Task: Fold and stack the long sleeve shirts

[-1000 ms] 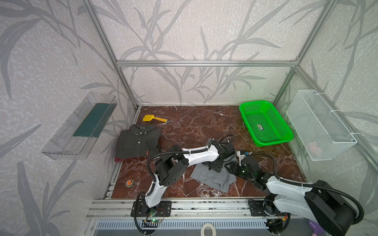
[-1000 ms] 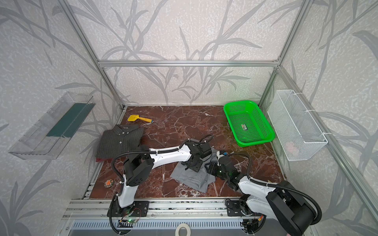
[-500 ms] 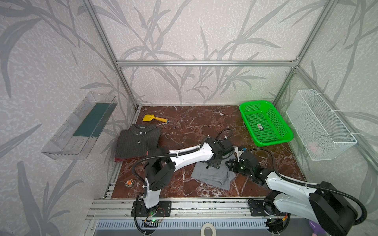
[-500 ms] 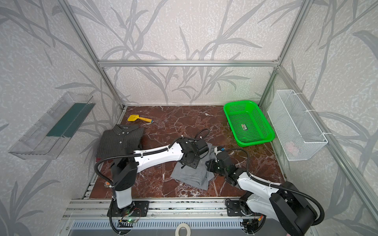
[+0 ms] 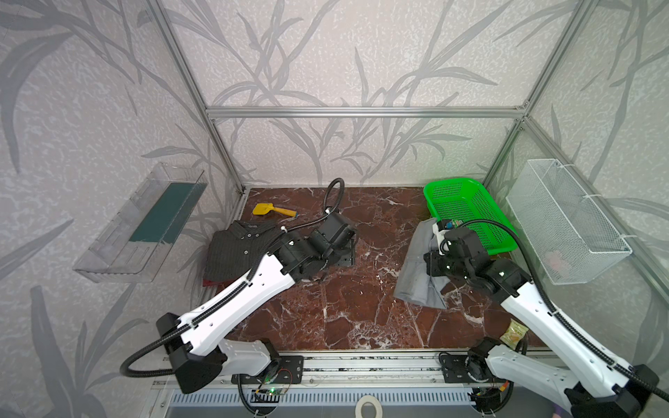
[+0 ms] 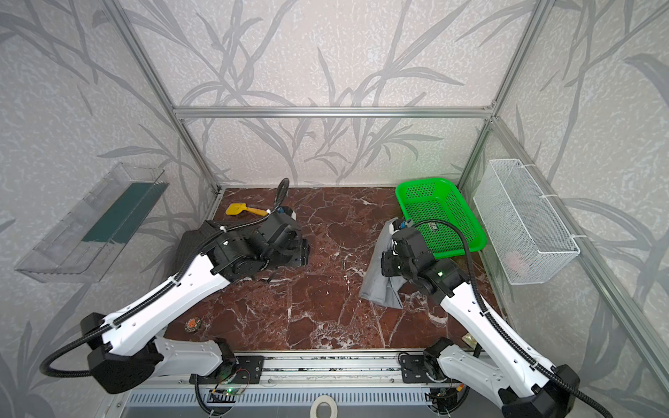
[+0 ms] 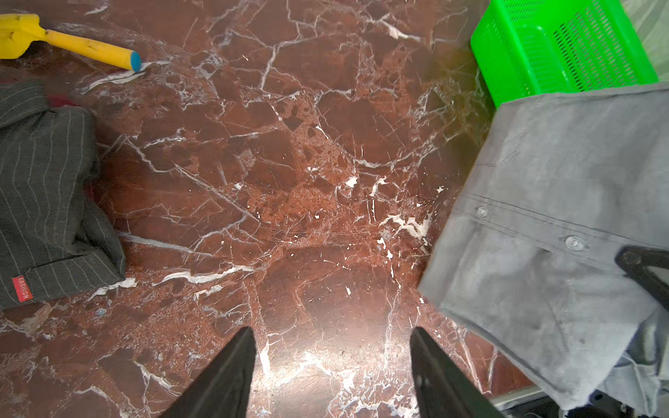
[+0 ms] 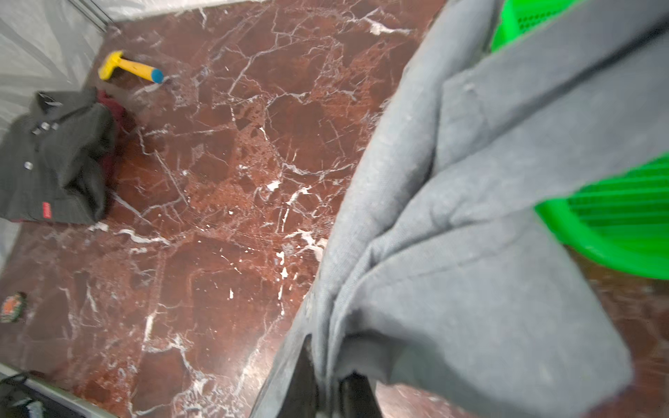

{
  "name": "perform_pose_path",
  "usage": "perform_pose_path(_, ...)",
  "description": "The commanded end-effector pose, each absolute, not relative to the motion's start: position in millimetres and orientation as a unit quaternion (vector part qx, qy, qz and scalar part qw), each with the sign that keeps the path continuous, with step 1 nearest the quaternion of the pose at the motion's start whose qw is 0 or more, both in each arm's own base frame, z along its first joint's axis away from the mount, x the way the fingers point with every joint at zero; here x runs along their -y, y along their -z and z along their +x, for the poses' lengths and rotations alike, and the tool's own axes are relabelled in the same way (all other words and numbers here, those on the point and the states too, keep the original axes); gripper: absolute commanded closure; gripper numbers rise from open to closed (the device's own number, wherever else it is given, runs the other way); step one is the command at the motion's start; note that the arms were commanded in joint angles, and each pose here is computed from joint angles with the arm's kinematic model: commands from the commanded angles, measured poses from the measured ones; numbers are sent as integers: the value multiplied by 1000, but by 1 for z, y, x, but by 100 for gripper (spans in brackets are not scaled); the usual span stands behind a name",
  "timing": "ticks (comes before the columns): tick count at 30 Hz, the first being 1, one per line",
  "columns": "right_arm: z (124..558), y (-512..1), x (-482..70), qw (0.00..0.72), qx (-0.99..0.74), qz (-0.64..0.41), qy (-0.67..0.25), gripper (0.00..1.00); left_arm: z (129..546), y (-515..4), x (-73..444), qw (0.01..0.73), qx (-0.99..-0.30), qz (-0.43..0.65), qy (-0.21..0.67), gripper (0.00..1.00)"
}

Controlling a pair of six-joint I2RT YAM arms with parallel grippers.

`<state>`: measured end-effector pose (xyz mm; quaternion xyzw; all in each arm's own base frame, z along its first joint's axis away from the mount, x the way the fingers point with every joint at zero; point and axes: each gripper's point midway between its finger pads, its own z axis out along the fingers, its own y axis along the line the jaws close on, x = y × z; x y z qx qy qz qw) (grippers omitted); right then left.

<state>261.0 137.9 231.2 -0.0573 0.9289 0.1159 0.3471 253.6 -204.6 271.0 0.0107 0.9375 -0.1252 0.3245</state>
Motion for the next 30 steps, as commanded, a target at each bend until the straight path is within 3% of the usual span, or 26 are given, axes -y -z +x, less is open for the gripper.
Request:
perform_pose_path(1, 247, -227, -99, 278, -951, -130, 30, 100, 252, -266, 196, 326, -935, 4, 142, 32)
perform_pose_path(4, 259, -239, -86, 255, -940, -170, 152, 100, 253, -255, 185, 320, -932, -14, 168, 32)
perform_pose_path(8, 278, -244, -104, 223, -922, -214, 234, 100, 255, -234, 162, 307, -932, -55, 185, 32)
perform_pose_path(16, 282, -188, -217, 170, -891, -295, 299, 100, 238, -204, 102, 298, -926, -163, 167, 32)
perform_pose_path(22, 239, -118, -323, 148, -897, -352, 222, 100, 214, -183, 72, 292, -921, -214, 146, 32)
perform_pose_path(30, 189, -83, -406, 112, -917, -376, 76, 58, 200, -185, 54, 305, -913, -239, 131, 31)
